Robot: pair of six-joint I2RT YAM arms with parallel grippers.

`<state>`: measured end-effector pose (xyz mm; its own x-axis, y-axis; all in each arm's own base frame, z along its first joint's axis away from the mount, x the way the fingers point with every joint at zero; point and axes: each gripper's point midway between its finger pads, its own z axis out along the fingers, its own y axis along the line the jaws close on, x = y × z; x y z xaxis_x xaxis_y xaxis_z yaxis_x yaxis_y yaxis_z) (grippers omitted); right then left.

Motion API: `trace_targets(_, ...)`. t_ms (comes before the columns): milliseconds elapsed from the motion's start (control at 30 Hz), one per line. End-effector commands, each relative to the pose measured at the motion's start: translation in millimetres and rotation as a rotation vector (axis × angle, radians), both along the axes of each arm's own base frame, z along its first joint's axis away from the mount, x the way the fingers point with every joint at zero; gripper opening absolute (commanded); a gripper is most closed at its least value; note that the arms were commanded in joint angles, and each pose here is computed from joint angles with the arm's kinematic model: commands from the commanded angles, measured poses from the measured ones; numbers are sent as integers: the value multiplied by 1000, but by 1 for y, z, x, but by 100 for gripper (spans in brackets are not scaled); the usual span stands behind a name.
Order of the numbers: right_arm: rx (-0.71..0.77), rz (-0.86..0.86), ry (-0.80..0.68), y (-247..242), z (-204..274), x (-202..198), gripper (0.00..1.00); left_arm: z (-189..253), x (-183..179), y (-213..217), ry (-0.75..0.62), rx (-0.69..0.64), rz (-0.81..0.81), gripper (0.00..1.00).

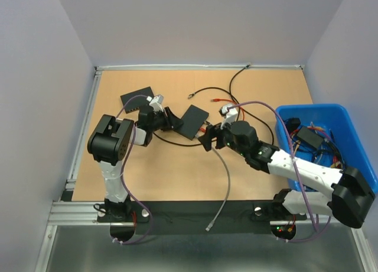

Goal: Insert the plug into the switch port

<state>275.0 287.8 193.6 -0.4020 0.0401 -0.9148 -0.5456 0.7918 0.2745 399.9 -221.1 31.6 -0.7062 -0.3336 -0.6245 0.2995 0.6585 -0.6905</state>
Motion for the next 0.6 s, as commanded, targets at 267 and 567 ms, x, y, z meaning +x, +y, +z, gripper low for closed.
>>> trace_targets(267,94,-64,106,-26,-60,-31,96,-16,-33,36,102,139,199,51)
trace_targets(567,100,-74,146,-27,-94,-35,100,64,-39,76,-101,178,386,51)
